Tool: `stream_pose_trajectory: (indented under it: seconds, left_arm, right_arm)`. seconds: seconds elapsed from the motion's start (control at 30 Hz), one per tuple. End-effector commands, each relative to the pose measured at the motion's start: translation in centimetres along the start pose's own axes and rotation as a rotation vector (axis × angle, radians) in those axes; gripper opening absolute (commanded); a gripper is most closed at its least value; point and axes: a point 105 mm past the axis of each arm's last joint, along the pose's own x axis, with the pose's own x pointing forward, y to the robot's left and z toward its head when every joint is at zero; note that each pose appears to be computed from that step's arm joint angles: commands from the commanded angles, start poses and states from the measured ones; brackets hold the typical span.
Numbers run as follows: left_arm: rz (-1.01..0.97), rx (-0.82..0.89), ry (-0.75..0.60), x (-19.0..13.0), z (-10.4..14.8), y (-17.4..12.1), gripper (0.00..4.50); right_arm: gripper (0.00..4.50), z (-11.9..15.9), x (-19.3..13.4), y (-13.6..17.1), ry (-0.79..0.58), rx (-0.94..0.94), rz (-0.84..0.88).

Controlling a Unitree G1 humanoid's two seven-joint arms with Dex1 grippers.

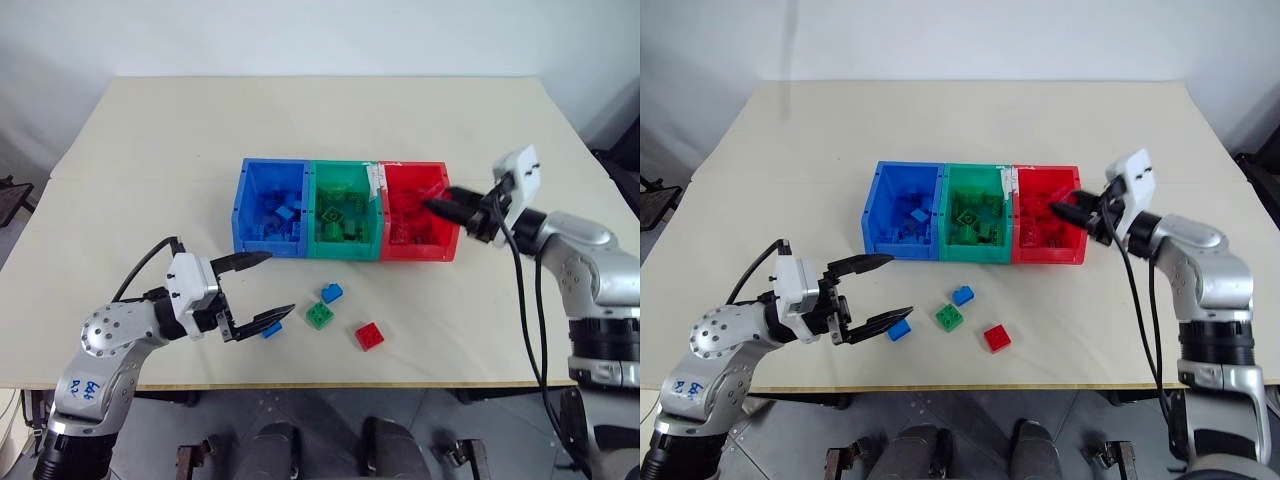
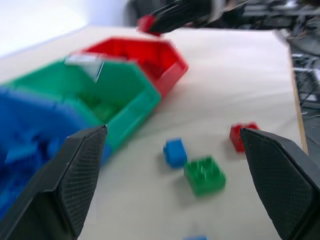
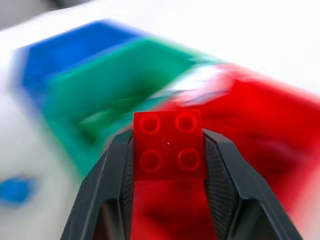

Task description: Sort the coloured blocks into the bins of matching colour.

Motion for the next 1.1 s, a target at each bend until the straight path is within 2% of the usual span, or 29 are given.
stream_pose_trajectory:
  seconds: [0.03, 0.17, 0.3, 0.37, 0.43, 0.5, 0.6, 0.73, 0.9, 1.1]
  left_arm:
    - [-0.017, -0.012, 0.001, 0.1, -0.2, 0.0, 4.5]
    - [-0.043, -0.008, 0.011, 0.6, -0.4, -0.1, 4.5]
    - [-0.056, -0.012, 0.009, 0.9, -0.7, -0.1, 4.5]
    - [-0.067, -0.014, 0.018, 1.0, -1.1, -0.2, 4.5]
    - [-0.088, -0.024, 0.032, 1.1, -1.5, -0.3, 4.5]
    - [-0.113, -0.034, 0.058, 1.1, -2.0, -0.4, 4.5]
    - [-0.126, -0.056, 0.064, 1.3, -2.3, -0.2, 4.5]
    - [-0.143, -0.039, 0.068, 0.5, -2.6, 0.0, 4.5]
    - [-0.196, -0.105, 0.084, -2.2, -2.8, -1.1, 4.5]
    - [-0.122, -0.083, 0.139, -5.2, -3.3, -1.3, 4.5]
  right_arm:
    - [1.84, 0.8, 0.5, -0.3, 0.0, -0.055, 0.018]
    - [3.12, 0.8, 0.5, -0.2, 0.013, -0.09, 0.049]
    - [4.46, 1.3, -1.0, -0.3, -0.019, -0.13, 0.064]
    - [4.49, 1.4, -2.2, -0.6, -0.03, -0.177, 0.063]
    - [4.49, 1.8, -4.4, -0.2, -0.106, -0.192, 0.122]
    - [4.49, 1.1, -6.5, -0.5, -0.097, -0.194, 0.129]
    - [4.49, -2.3, -9.6, -0.1, 0.051, -0.285, 0.206]
    - [4.49, -4.7, -11.6, 0.9, 0.162, -0.348, 0.316]
    - [4.49, -6.1, -10.1, 3.8, 0.217, -0.356, 0.516]
    - [4.49, -7.2, -6.6, 9.7, 0.276, -0.334, 0.859]
